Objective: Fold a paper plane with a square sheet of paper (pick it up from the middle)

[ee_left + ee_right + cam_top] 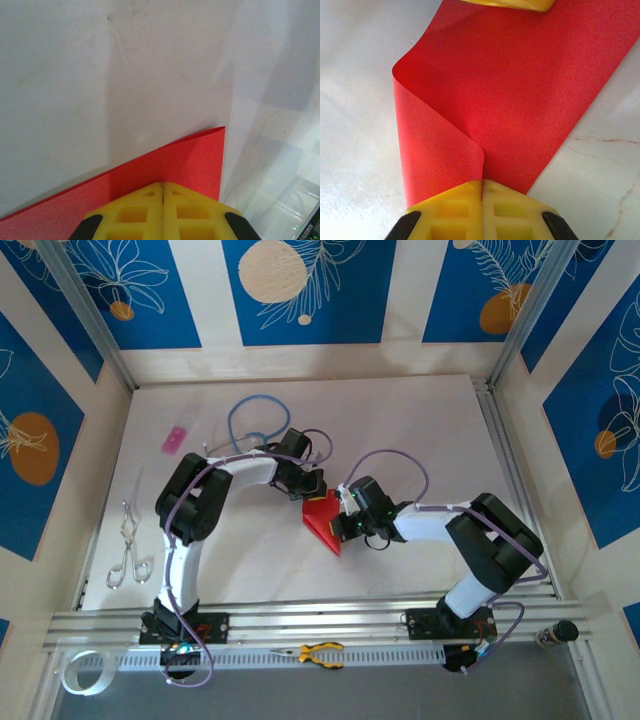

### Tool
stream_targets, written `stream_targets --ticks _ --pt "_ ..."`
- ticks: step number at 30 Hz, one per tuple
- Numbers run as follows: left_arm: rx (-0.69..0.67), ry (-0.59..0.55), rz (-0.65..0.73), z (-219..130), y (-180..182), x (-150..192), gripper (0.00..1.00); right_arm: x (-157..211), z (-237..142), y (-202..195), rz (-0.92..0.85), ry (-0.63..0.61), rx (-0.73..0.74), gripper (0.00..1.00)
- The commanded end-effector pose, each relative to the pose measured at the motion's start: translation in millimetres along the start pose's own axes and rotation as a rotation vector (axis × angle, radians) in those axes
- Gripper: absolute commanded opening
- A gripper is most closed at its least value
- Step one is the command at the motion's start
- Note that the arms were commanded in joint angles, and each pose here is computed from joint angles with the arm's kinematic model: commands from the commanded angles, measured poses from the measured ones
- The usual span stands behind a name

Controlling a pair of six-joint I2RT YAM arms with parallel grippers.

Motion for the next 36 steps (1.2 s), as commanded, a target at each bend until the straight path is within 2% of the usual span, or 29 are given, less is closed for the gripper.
stream_targets --ticks 1,15,36 --pt "-0.062 0.044 -0.03 9 12 11 0.0 -1 3 3 -0.018 0.021 -0.003 0.02" --pt "-0.071 0.04 -0.034 8 13 11 0.0 -9 -14 15 -0.041 -0.017 -0.034 0.02" --pt "-0.071 0.043 -0.034 8 13 12 0.0 -11 -3 9 -0.053 -0.017 0.006 0.02"
Point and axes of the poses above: each hand's point on the last joint's axis, 136 mm out from that joint toward the fingers, its own z axis out along the fingers, its own y axis along the line the jaws close on, x = y × z, the point moved 10 cm from there along -z, back along the fingers, and after that the axes turned 5 degrees about -z, right-handed, at the moved point
